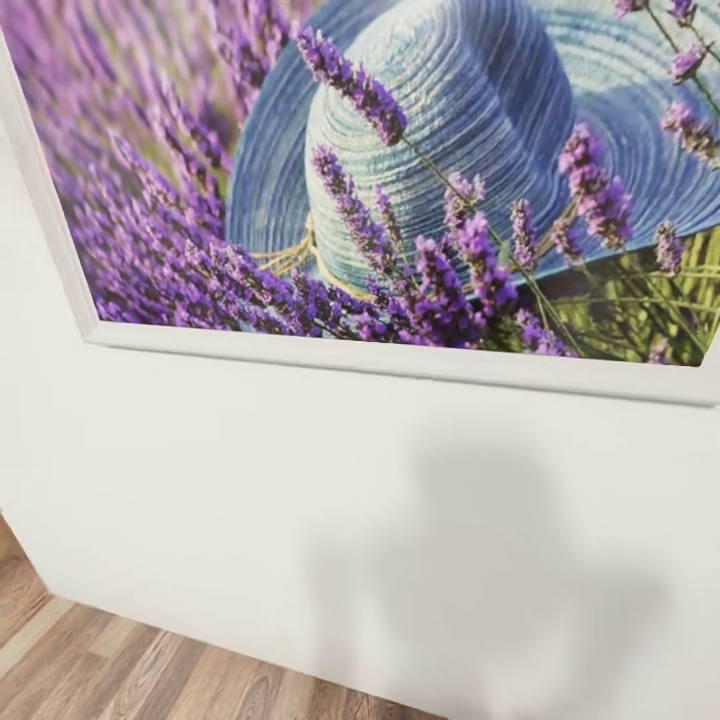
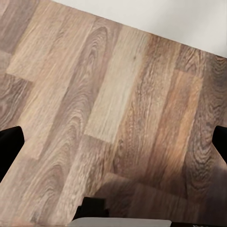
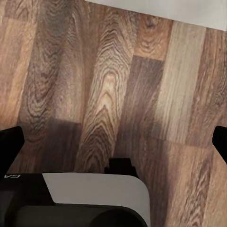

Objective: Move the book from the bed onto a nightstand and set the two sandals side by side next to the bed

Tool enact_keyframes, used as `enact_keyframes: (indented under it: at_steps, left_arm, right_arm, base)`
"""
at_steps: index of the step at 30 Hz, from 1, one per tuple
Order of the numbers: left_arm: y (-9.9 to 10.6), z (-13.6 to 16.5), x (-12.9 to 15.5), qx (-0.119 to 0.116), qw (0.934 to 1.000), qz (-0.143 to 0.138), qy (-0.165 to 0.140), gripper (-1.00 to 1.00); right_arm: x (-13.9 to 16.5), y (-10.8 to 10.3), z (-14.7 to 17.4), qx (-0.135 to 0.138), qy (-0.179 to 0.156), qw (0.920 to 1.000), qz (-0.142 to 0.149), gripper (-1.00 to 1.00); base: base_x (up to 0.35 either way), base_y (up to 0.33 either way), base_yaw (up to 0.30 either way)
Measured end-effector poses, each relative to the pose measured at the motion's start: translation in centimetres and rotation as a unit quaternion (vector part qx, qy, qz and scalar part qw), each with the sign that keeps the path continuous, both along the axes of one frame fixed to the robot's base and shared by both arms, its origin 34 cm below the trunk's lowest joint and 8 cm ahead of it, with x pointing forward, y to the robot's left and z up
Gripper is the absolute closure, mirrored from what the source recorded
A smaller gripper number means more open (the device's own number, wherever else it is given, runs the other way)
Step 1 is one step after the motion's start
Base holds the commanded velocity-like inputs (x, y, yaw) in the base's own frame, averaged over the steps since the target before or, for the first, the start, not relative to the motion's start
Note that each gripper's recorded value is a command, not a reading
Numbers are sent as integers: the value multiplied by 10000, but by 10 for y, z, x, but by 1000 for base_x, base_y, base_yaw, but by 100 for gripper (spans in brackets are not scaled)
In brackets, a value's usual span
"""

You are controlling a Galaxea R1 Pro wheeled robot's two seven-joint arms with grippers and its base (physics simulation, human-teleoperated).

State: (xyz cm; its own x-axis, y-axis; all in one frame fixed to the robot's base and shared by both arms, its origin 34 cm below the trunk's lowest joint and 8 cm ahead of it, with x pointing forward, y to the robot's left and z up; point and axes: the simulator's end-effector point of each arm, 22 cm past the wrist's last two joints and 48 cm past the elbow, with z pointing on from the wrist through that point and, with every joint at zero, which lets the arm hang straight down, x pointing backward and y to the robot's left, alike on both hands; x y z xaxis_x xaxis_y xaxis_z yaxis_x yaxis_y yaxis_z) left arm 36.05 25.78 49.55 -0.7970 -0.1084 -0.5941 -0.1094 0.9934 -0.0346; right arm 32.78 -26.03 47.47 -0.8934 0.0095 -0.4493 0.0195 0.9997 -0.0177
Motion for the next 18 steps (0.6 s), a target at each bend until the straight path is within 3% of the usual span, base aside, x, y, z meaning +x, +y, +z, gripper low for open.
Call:
enact_keyframes:
  at_steps: [18]
  left_arm:
    - [-1, 0, 0, -2, 10000, -5, 1, -100]
  right_arm:
    - [0, 1, 0, 5, 0, 10000, 3, -100]
  base:
    - [0, 0, 292]
